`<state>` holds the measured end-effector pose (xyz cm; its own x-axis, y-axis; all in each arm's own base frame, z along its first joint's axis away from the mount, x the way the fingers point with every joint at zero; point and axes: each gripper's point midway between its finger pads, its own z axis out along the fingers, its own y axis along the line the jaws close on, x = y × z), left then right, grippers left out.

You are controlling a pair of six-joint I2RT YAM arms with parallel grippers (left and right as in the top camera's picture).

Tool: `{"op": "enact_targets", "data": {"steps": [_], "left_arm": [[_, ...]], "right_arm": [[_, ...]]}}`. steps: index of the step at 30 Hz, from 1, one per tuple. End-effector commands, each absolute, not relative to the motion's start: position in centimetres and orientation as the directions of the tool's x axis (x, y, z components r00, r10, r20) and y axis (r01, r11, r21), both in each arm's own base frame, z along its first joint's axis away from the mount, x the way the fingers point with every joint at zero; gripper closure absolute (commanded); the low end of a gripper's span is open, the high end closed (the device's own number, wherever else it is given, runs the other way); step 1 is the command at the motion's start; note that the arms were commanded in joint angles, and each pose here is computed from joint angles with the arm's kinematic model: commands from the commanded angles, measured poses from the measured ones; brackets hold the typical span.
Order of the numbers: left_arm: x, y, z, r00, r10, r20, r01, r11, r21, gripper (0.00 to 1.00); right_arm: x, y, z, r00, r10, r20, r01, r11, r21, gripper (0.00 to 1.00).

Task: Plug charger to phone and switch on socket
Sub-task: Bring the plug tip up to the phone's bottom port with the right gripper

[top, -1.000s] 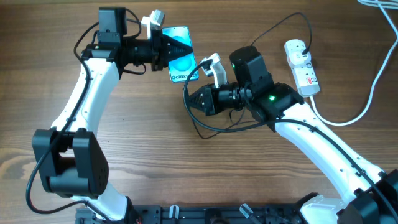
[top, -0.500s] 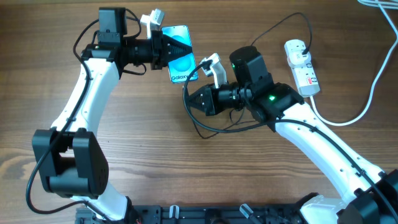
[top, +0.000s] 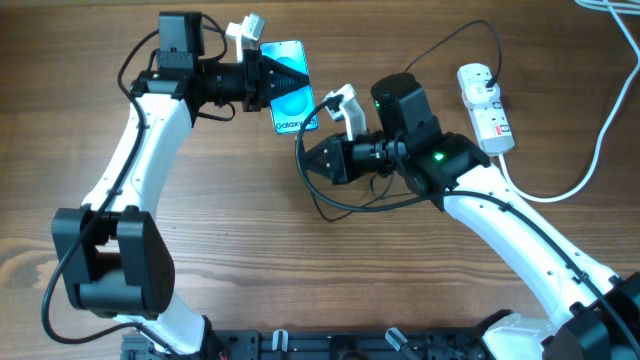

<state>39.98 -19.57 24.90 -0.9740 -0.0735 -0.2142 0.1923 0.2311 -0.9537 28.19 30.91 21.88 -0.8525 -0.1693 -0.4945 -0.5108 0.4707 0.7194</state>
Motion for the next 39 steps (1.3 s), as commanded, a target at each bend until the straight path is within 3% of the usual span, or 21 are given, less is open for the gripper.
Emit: {"op": "enact_targets", "data": {"steps": [1, 13, 39], "left_arm": [[39.44, -19.72, 25.75, -0.968, -0.047, -0.247, 0.233, 0.196, -0.953, 0.96], [38.89, -19.86, 26.34, -0.970, -0.024, -0.243, 0.237, 0.155, -0.959, 0.96], [39.70, -19.67, 25.49, -0.953, -0.046, -0.299, 0.283, 0.216, -0.934, 0.96]], "right_arm": [[28.69, 30.87, 22.62, -0.836, -0.157, -0.526, -0.531, 0.469, 0.705, 0.96], [28.88, 30.88, 22.68, -0.838, -0.148, -0.526, -0.527, 0.474, 0.706, 0.96], [28.69, 30.89, 22.64, -0.842, -0.152, -0.518, -0.523, 0.470, 0.711, 0.96]]}}
